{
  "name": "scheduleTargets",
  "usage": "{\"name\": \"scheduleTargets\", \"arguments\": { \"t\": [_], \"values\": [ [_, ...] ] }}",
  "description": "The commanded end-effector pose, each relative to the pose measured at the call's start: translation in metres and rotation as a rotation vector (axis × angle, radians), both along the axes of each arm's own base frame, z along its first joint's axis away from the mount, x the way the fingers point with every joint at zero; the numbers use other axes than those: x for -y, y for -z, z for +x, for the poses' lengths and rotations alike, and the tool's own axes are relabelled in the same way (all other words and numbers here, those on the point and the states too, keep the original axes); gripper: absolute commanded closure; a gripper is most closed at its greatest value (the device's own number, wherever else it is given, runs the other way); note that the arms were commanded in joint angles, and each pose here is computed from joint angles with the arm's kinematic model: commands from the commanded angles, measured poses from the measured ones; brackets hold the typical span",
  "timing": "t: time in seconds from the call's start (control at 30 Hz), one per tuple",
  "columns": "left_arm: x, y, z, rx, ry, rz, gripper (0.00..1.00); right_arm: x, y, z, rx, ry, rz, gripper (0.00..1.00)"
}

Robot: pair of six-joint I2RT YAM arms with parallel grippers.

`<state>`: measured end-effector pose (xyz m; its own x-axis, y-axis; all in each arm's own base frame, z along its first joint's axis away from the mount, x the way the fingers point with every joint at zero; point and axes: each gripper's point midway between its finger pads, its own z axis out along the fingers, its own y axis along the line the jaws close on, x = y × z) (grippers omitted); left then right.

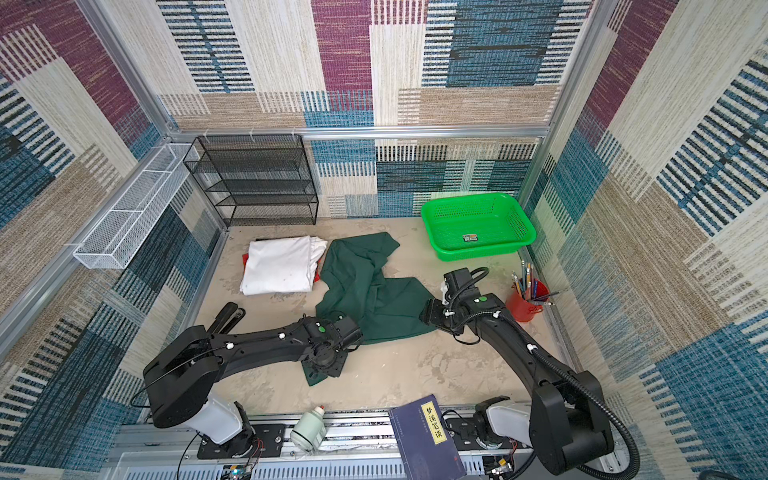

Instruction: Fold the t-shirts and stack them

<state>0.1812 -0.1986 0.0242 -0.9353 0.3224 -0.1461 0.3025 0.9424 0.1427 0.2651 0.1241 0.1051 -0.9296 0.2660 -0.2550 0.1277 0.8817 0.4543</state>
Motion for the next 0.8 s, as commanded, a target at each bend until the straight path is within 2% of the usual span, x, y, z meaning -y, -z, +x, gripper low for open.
{"name": "scheduleTargets", "arguments": {
  "t": [0.0,0.23,0.43,0.57,0.7,0.77],
  "values": [
    [-0.008,-0.003,0.003,0.027,-0.025,0.04,0.68,0.001,-0.002,0.002,0.017,-0.005,-0.007,0.33],
    [-0.008,-0.015,0.006,0.057,-0.034,0.019,0.85,-0.001,-0.002,0.006,0.022,-0.008,0.001,0.32],
    [-0.009,-0.033,0.0,0.066,-0.043,-0.035,0.85,0.003,0.004,0.01,0.016,-0.002,-0.001,0.32],
    [-0.005,-0.033,-0.003,0.057,-0.062,-0.076,0.91,0.002,0.001,0.012,0.027,0.002,0.026,0.32],
    [0.002,-0.029,-0.006,0.037,-0.053,-0.113,0.89,0.006,0.002,0.007,0.025,0.004,0.022,0.32],
    [0.0,-0.029,-0.006,0.04,-0.059,-0.106,0.97,0.008,0.005,0.003,0.02,0.008,0.02,0.31]
  ]
}}
